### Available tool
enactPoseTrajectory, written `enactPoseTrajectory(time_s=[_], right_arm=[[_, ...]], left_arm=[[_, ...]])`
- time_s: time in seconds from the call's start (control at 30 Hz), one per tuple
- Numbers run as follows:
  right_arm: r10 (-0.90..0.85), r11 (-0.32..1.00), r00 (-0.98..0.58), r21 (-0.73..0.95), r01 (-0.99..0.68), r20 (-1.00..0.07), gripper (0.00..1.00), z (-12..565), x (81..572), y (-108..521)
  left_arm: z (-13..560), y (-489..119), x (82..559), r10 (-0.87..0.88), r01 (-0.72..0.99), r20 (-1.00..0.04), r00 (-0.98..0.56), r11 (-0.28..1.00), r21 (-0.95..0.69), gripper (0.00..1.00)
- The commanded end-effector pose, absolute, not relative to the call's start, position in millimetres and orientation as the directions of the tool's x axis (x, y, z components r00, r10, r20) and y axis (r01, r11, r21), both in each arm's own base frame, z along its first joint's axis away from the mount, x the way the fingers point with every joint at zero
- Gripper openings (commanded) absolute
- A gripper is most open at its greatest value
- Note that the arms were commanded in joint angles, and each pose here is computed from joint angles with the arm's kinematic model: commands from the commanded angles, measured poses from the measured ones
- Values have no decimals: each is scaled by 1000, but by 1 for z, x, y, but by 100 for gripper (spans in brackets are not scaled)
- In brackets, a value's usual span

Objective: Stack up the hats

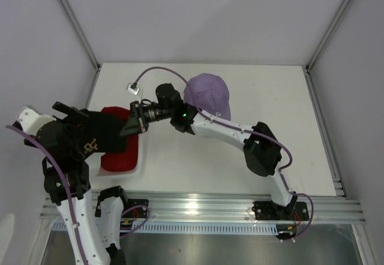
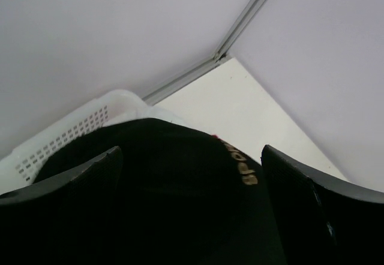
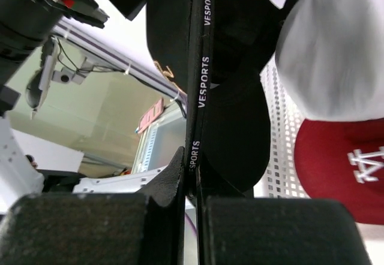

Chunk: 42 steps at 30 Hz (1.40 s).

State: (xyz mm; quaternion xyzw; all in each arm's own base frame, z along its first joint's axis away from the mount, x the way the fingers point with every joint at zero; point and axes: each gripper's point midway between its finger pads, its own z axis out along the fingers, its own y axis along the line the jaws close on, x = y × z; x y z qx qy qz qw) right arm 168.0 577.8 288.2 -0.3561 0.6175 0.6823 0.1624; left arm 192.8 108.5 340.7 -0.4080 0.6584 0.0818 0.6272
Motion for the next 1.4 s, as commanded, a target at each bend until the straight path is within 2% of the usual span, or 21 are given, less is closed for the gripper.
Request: enactPoseTrajectory(time_s=[0.0,0.1,0.23,0.27,0.37,0.4,0.43,0.5,0.53,0.67,0.87,1.07,1.17,1.37], right_arm=[[-127,-198,-631,643,-740,-766,0,342,187,548],[-62,-117,-652,655,-747,-755,0,352,224,527],[42,-57,-651,649,-759,-758,0,369,258,489],[84,-50,-638,636,-770,-765,0,385,260,476],[180,29,-652,666,-745,-737,0,384,289,438],[260,38,-611,640,-767,-747,0,407,298,412],[278,81,-637,678,-730,-719,0,385,306,398],[419,119,-600,696,-708,-682,0,406,323,354],[449,149,-610,728,-669,-653,0,387,328,342],[514,122,-581,724,-679,-632,0,403,322,316],[446,-13,-657,730,-684,-608,0,407,308,341],[558,-139,-678,751,-645,-478,0,419,319,319],[602,-132,-680,788,-601,-417,0,404,324,300],[630,13,-652,845,-534,-422,0,371,320,269]], left_arm=[[382,109,180,-345,-616,-925,161,696,-367,100],[417,93,178,-314,-522,-930,191,770,-367,100],[440,50,192,-314,-277,-934,173,894,-352,100],[446,42,196,-319,-229,-930,182,906,-356,99],[444,32,209,-351,-159,-923,156,914,-374,99],[438,32,217,-367,-155,-921,130,910,-384,100],[435,31,221,-375,-146,-920,116,909,-390,100],[428,24,232,-399,-106,-914,78,908,-405,99],[428,22,234,-410,-92,-909,75,905,-416,99],[423,17,246,-432,-48,-900,55,899,-434,99],[400,22,256,-468,-81,-883,23,880,-468,99],[368,19,271,-538,-69,-842,-17,841,-536,99],[360,16,275,-541,-55,-840,-48,841,-538,100],[356,15,272,-508,-57,-858,-70,861,-505,99]])
